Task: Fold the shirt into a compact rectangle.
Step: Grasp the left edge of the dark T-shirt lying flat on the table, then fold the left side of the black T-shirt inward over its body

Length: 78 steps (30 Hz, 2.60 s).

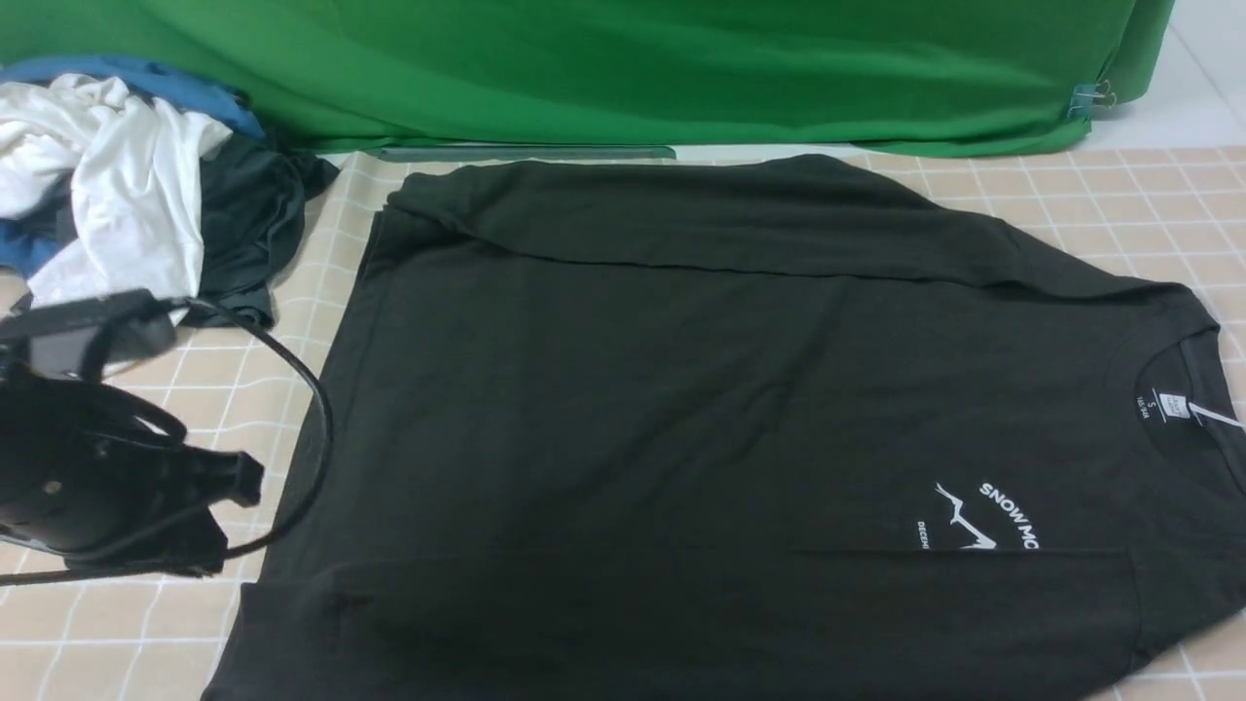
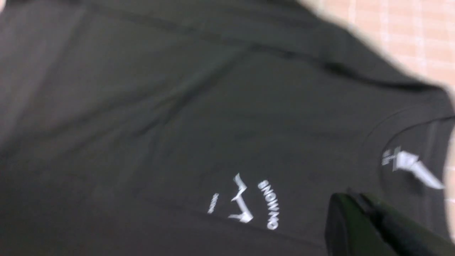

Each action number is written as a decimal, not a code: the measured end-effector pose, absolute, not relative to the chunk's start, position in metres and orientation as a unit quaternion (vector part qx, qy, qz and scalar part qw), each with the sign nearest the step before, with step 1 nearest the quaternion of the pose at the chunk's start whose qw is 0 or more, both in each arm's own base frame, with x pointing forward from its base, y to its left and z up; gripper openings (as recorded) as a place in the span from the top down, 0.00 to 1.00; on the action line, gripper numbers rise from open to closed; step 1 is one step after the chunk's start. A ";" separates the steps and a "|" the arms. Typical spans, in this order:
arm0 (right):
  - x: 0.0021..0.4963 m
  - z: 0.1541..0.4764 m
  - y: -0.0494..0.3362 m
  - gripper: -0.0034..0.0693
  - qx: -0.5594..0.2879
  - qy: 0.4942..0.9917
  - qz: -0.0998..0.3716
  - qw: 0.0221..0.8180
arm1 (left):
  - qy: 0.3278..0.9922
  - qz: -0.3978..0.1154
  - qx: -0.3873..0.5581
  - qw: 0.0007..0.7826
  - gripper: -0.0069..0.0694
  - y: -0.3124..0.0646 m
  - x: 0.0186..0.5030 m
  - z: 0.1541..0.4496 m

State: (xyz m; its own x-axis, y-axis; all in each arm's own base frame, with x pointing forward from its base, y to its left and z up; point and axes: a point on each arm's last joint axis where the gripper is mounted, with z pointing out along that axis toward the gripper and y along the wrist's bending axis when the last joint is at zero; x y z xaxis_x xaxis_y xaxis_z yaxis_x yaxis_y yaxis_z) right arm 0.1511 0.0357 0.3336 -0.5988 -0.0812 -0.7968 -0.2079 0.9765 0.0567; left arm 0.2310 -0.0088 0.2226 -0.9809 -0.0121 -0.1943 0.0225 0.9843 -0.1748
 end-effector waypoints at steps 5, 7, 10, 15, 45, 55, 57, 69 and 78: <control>0.161 0.329 0.046 0.90 -0.102 0.891 0.084 0.434 | 0.992 -0.061 0.058 0.094 0.88 -0.024 0.241 0.207; 0.163 0.328 0.048 0.90 -0.103 0.889 0.090 0.436 | 0.992 -0.056 0.067 0.094 0.87 -0.028 0.244 0.203; 0.165 0.328 0.051 0.90 -0.105 0.887 0.096 0.439 | 0.993 -0.045 0.059 0.088 0.80 -0.028 0.247 0.198; 0.166 0.331 0.052 0.90 -0.108 0.881 0.097 0.451 | 0.994 -0.030 0.052 0.089 0.60 -0.025 0.254 0.187; 0.167 0.333 0.052 0.90 -0.112 0.874 0.096 0.464 | 0.993 -0.048 0.065 0.087 0.87 -0.030 0.265 0.215; 0.169 0.335 0.052 0.90 -0.111 0.866 0.097 0.478 | 0.973 -0.058 0.082 0.206 0.87 -0.034 0.291 0.274; 0.169 0.336 0.052 0.90 -0.110 0.864 0.098 0.481 | 0.971 -0.058 0.083 0.215 0.87 -0.035 0.301 0.279; 0.180 0.326 0.055 0.89 -0.111 0.877 0.094 0.458 | 0.965 -0.031 0.095 0.244 0.87 -0.036 0.363 0.266; 0.187 0.319 0.057 0.89 -0.112 0.886 0.092 0.440 | 0.951 -0.015 0.095 0.293 0.87 -0.036 0.393 0.254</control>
State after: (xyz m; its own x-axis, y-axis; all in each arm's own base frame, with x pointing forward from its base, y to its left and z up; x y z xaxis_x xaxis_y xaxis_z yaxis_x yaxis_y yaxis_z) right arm 0.1870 0.0573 0.3188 -0.5877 -0.1172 -0.8006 -0.2787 0.9582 0.0643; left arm 0.3929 -0.0355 0.2544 -0.8098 0.1715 -0.5611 0.1893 0.9816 0.0269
